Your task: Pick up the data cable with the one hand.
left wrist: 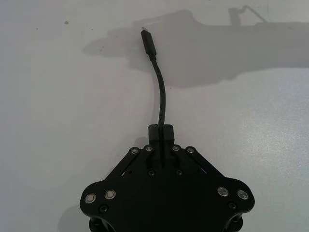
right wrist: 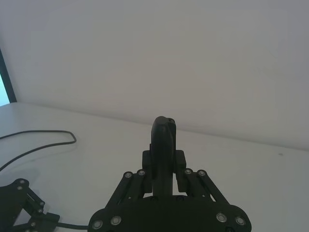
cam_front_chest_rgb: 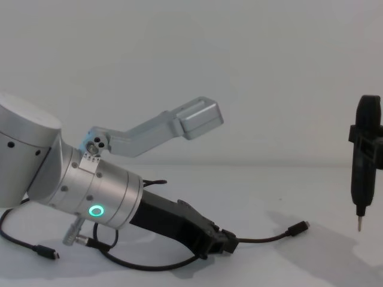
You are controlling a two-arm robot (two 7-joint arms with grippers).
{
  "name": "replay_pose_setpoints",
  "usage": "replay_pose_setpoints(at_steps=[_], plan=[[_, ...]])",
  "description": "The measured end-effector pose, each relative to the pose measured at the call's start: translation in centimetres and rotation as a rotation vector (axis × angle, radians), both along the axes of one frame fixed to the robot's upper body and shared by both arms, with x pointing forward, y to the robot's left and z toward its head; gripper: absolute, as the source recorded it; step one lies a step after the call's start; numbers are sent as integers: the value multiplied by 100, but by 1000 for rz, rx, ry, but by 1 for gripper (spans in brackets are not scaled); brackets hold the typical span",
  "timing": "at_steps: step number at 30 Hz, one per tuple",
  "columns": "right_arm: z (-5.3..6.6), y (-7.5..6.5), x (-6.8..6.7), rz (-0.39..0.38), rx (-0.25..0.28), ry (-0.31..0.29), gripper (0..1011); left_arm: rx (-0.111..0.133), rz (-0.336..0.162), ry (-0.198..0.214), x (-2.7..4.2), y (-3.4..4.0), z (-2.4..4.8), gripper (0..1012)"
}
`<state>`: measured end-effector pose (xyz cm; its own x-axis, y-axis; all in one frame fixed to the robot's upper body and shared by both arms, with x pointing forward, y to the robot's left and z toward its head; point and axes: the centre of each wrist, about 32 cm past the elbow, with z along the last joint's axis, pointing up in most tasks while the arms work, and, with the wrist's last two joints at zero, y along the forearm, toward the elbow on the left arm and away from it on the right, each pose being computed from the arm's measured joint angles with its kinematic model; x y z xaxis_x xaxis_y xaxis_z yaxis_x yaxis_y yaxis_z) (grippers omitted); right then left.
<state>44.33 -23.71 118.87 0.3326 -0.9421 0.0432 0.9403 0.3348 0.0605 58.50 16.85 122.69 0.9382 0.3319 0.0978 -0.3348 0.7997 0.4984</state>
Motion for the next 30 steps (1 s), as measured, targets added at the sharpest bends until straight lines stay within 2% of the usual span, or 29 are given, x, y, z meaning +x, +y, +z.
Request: replay_pose_setpoints(at_steps=[4,9,20,30], plan=[[3,0,0,0,1,-1,275,1,-7,-11,-5,-3,-2,41],[59,-6,-3,8,17,-15,275,4,-24,-45,-17,-16,4,41],[291,-11,-12,39,76,-67,274,6,-71,-180,-57,-55,59,41],[409,-5,20,51,111,-85,275,1,-111,-293,-77,-84,159,40]])
